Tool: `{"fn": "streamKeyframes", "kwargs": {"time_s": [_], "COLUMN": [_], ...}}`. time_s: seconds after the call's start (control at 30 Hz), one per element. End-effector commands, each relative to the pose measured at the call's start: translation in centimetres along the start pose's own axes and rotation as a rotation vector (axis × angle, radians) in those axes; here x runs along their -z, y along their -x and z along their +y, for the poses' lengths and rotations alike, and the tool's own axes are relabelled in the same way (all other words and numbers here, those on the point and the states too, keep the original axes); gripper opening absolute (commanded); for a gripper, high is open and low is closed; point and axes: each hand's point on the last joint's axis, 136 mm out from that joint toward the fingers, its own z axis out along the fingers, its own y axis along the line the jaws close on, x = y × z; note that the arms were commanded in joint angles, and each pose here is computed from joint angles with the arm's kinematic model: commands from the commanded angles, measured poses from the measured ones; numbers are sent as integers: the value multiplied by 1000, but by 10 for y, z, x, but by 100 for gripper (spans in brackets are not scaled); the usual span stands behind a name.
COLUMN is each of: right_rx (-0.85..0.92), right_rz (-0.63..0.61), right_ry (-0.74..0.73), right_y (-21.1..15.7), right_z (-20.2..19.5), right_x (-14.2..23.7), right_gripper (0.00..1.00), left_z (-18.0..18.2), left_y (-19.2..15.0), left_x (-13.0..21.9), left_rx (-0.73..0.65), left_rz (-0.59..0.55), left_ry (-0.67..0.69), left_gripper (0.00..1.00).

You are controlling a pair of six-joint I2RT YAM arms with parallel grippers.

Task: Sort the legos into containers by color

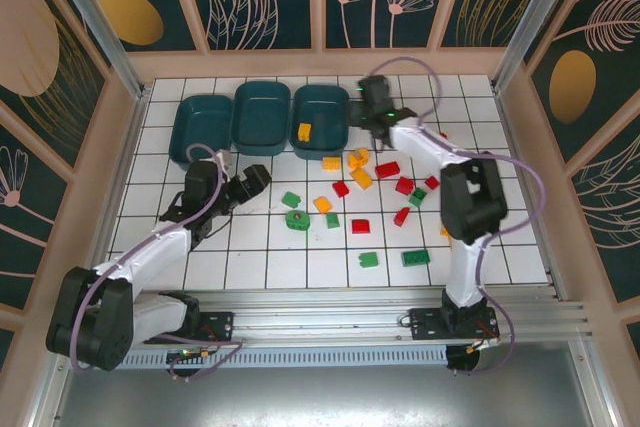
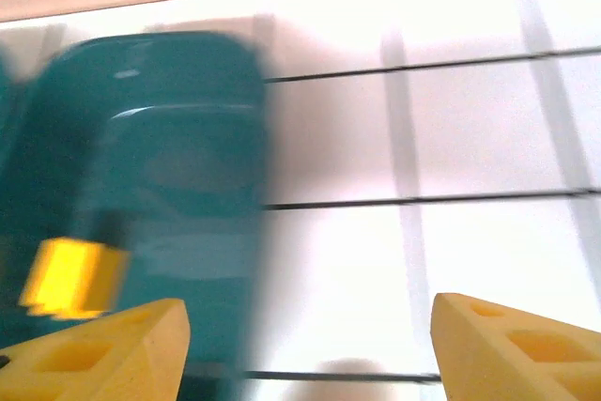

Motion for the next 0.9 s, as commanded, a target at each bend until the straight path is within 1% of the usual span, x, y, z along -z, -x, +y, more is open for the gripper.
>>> {"fn": "streamKeyframes", "kwargs": {"time_s": [0.0,0.1,0.17,0.3,0.4,0.5,0.57,0.67,0.73,0.8,0.87], "right_rx": [-186,-242,-254,-277,-286,-295,-290,-280,-268,-255,-242], "right_rz": [-1,44,73,104,133,147,146,135,121,99,72], "right_ry": [-123,-170,-203,-255,-243,-242,-238,-239,-229,-223,-206], "right_y": [-3,-16,-24,-32,-37,-40,-40,-37,-33,-27,-18], "right_z": [-81,-120,-135,-155,-159,-161,-161,-162,-159,-155,-145], "right_x": [-6,-17,-27,-50,-68,-80,-85,-86,-83,-75,-63], "right_gripper": [75,77,77,78,74,65,55,36,28,23,21], "left_z": [-22,-28,-32,-34,-32,-28,-25,-19,-16,-13,-5], "left_y": [-11,-24,-29,-34,-32,-30,-29,-21,-14,-1,14], "left_x": [-18,-33,-41,-45,-42,-39,-38,-35,-33,-28,-19], "left_rx": [-71,-82,-85,-83,-92,-103,-108,-117,-133,-142,-118], "left_rz": [53,104,125,143,138,128,119,82,59,23,-25], "left_ry": [-51,-52,-54,-52,-33,-3,16,62,92,121,146], "left_gripper": [88,86,85,85,85,86,86,87,88,88,88]}}
